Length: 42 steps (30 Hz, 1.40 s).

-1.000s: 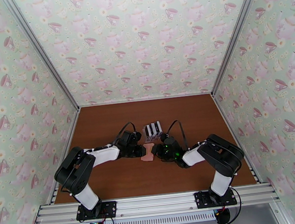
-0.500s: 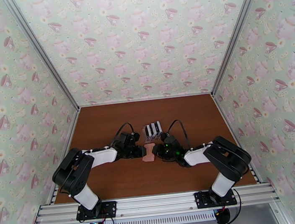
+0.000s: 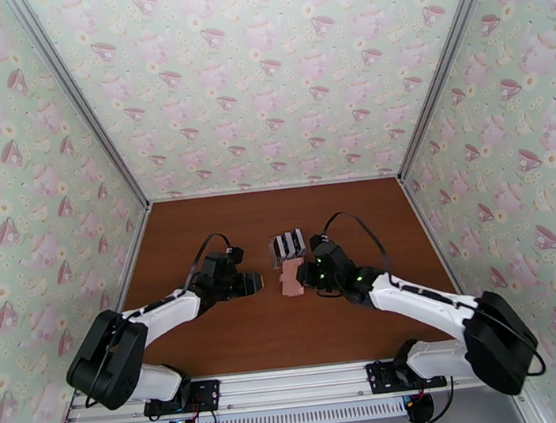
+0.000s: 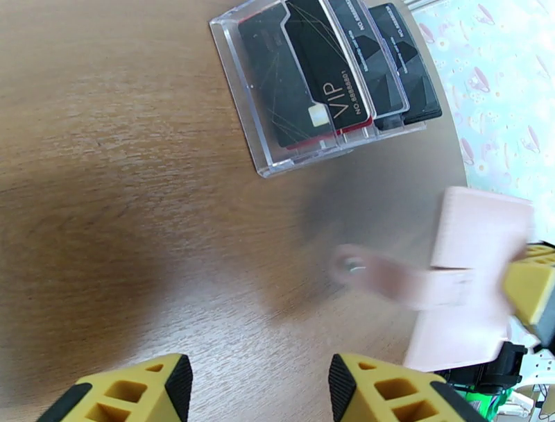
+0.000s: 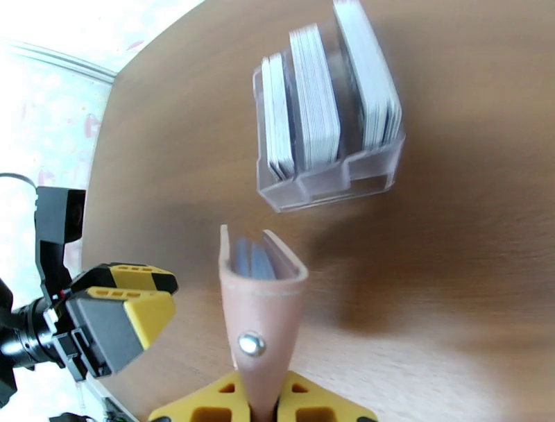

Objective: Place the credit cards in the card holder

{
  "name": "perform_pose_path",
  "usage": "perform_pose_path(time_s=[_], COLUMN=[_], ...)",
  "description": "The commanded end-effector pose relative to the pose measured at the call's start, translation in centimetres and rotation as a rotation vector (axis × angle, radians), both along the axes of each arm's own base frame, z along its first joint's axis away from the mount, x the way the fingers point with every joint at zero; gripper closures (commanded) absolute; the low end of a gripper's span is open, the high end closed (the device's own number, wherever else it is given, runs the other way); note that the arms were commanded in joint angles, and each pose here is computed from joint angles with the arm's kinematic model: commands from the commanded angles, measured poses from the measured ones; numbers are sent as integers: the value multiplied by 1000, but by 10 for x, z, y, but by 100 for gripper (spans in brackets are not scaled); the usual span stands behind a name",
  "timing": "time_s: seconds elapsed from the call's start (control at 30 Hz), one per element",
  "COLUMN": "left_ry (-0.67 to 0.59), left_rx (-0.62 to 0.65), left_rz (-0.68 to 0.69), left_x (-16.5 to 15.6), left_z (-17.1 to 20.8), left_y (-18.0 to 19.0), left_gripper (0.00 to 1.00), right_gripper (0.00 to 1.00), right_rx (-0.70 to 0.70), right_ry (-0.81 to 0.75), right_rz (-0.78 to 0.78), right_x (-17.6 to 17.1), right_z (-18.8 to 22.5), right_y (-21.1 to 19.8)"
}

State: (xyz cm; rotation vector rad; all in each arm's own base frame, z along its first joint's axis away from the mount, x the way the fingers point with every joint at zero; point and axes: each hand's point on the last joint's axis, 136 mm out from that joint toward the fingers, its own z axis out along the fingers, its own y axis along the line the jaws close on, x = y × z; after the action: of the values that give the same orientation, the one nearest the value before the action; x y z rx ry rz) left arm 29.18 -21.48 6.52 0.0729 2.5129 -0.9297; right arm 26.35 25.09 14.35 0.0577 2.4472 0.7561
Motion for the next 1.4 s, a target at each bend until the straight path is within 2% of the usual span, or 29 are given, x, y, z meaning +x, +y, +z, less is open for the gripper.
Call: perform_pose_path(time_s=[0.0, 0.17, 0.33, 0.7, 1.07, 1.37], left_ry=[-12, -16, -13, -8, 9, 14], left_rx=[14, 34, 53, 73, 80, 78], left_rz=[34, 43, 51, 74, 101, 118], left_x=[3, 3, 2, 3, 4, 5], left_z=[-1, -2, -4, -6, -10, -11], left_y=[7, 11, 14, 21, 29, 34], left_gripper=[41, 41, 41, 41, 42, 42], right_gripper=[100, 100, 100, 100, 100, 100], right_rx=[-238, -429, -687, -1213, -1429, -1454], right_ry=[-21, -74, -122, -185, -189, -149], right_rz=[-16, -11, -13, -3, -6, 45], right_x=[-10, -15, -18, -16, -7, -2], right_z=[7, 31, 46, 44, 21, -17], right_y=[-31, -41, -49, -43, -35, -16])
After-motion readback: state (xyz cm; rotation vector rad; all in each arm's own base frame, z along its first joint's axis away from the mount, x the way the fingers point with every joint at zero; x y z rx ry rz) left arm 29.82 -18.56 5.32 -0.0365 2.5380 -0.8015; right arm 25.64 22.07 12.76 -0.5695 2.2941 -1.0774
